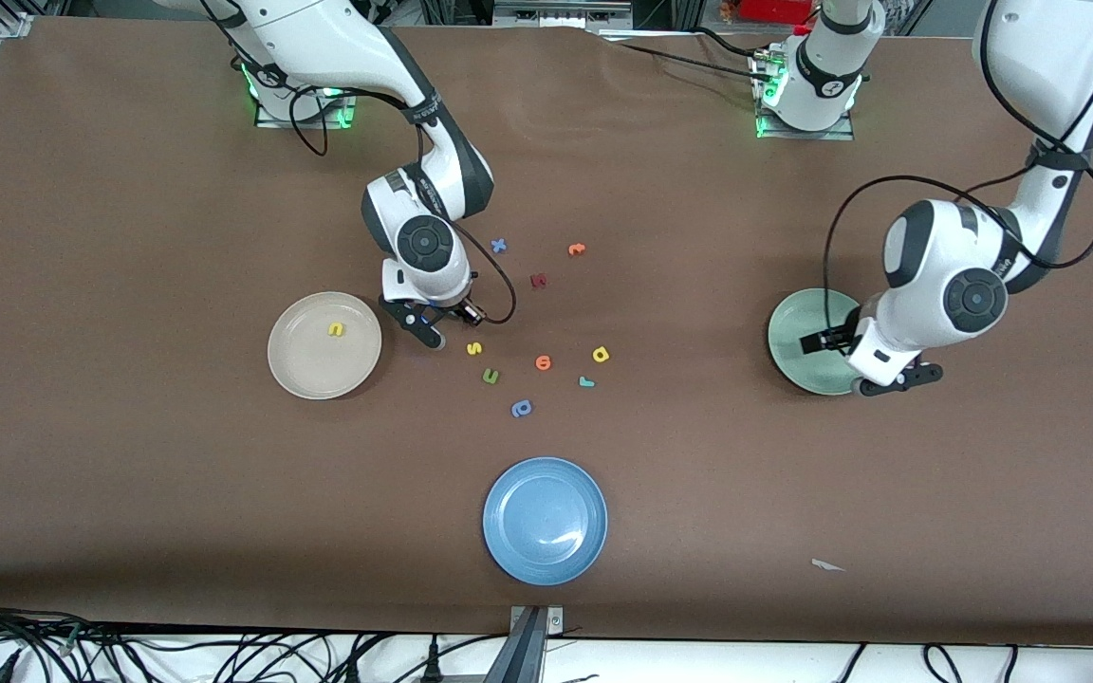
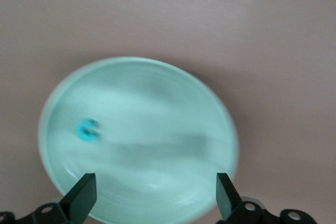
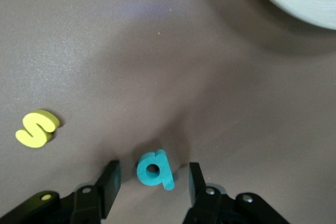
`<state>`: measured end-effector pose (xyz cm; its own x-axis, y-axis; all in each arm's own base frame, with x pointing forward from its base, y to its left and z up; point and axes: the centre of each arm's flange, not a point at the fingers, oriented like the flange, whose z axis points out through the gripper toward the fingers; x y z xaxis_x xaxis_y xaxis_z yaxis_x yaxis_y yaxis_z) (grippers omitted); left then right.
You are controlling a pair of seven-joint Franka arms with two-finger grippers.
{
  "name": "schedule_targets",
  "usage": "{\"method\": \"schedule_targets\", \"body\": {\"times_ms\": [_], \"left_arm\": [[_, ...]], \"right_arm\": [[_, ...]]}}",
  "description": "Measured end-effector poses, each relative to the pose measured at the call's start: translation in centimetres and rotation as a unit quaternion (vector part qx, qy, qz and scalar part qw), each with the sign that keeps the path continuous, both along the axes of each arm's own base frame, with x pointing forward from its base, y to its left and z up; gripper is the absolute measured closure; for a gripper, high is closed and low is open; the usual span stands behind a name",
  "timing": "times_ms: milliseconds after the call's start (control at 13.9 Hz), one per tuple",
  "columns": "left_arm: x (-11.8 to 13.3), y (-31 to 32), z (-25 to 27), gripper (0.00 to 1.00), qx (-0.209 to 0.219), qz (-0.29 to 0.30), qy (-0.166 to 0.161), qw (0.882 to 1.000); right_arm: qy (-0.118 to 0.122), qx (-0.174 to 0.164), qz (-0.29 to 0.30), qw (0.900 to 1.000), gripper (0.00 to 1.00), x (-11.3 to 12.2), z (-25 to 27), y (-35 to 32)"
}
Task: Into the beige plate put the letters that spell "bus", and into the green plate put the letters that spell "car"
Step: 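Grasp teal q with the right gripper while the left gripper grasps yellow o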
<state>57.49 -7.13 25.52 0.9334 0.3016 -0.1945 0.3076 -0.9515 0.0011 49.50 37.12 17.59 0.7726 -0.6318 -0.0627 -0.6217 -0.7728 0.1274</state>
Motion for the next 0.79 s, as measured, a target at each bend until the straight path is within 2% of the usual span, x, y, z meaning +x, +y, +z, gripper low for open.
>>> {"method": "schedule_targets", "body": {"times_ms": [215, 431, 503, 646, 790], "left_arm": [[-0.7, -7.0, 2.1, 0.00, -0.008, 0.071, -0.004, 0.997], [-1.8, -13.8, 3.5, 0.00, -0.005, 0.121, -0.006, 0.993], [-2.2, -16.0, 3.9, 0.00, -0.004, 0.144, -0.008, 0.990], [-2.3, -20.3, 4.1, 0.00, -0.009, 0.203, -0.016, 0.979], [-2.2, -23.6, 3.2, 0.00, -0.018, 0.251, -0.018, 0.968]], "right_arm": [[-0.002, 0.001, 0.000, 1.000, 0.47, 0.0, 0.1, 0.1], [-0.002, 0.001, 0.001, 1.000, 0.48, 0.0, 0.1, 0.1], [-0.003, 0.002, 0.002, 1.000, 0.53, 0.0, 0.1, 0.1], [-0.003, 0.003, 0.004, 1.000, 0.70, 0.0, 0.1, 0.1], [-0.002, 0.003, 0.007, 1.000, 0.73, 0.0, 0.2, 0.0]]}}
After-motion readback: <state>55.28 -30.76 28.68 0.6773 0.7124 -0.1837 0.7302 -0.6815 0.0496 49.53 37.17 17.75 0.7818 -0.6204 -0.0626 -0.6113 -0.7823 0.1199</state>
